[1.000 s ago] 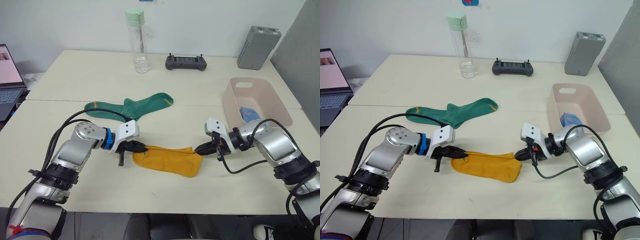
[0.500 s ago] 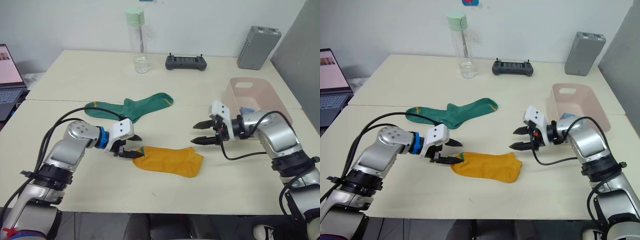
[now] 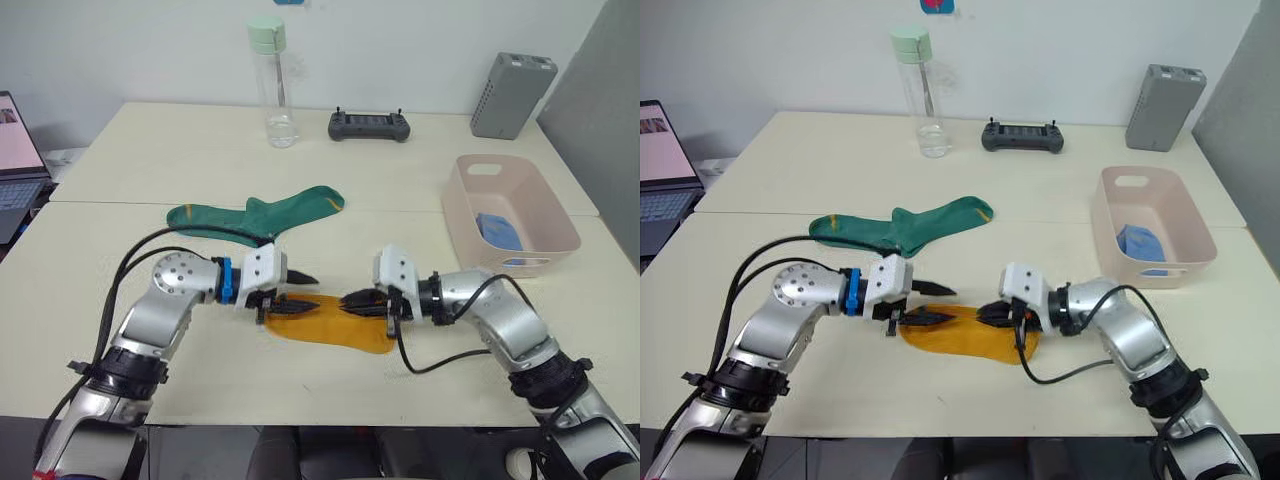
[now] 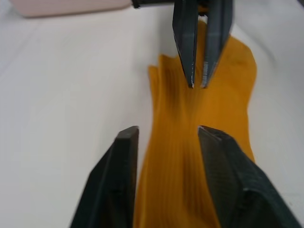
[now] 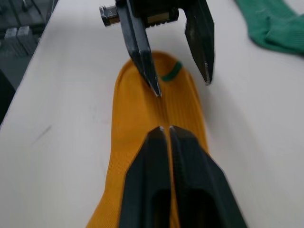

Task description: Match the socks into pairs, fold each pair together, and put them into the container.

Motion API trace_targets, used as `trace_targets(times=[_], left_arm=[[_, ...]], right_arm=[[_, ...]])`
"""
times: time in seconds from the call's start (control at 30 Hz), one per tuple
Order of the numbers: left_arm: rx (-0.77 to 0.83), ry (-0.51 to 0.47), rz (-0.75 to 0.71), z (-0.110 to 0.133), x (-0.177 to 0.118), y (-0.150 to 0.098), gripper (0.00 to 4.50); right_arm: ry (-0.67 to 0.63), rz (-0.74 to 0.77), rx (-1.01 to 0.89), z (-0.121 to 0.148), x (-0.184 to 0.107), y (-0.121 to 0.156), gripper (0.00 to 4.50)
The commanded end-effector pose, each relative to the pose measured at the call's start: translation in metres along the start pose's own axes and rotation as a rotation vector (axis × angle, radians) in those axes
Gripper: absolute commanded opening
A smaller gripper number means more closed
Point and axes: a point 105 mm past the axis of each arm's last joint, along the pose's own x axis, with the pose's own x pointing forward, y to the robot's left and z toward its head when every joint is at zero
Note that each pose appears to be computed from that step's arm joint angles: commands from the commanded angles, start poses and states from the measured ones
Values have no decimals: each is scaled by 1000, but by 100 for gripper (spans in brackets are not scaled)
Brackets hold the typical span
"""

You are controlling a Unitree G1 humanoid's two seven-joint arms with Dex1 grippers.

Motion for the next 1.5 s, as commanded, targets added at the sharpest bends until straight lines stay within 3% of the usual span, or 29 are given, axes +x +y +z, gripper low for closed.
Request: trace_targets(times=[0.03, 0.1, 0.13, 0.33, 0.5, 0.63, 0.77, 0.93, 1.07, 1.2, 1.27, 1.37, 1.5], left_arm=[[52, 82, 3, -19, -8, -3, 70], [45, 113, 26, -31, -12, -1, 4], [41, 123, 38, -35, -14, 0, 2], [1, 132, 73, -48, -25, -1, 2], [6, 75, 69, -31, -30, -3, 2], [3, 14, 67, -14, -21, -5, 2], [-22, 81, 58, -29, -17, -12, 2], [-14, 179, 61, -48, -36, -15, 2], [-49, 117, 85, -39, -42, -12, 2], [-71, 42, 84, -20, -42, -17, 2], [-68, 26, 98, -13, -43, -18, 0], [-69, 17, 107, -9, -43, -19, 0], [-58, 8, 104, -5, -39, -18, 0]], right_arm=[[55, -7, -60, -17, -5, 3, 0], [91, -19, -63, -30, -11, 3, 0], [105, -25, -67, -34, -14, 3, 0], [175, -66, -113, -50, -40, -8, 0], [119, -49, -107, -31, -53, -6, 0], [-15, -43, -40, -5, -36, -1, 0], [41, -5, -12, -22, -21, 11, 0], [168, -11, -20, -49, -41, 11, 0], [181, -13, -18, -48, -59, 12, 0], [26, -93, 140, -22, -68, 10, 0], [-39, -158, 233, -15, -70, 7, 38], [-30, -258, 309, -24, -68, 3, 117], [20, -321, 354, -45, -59, 1, 259]])
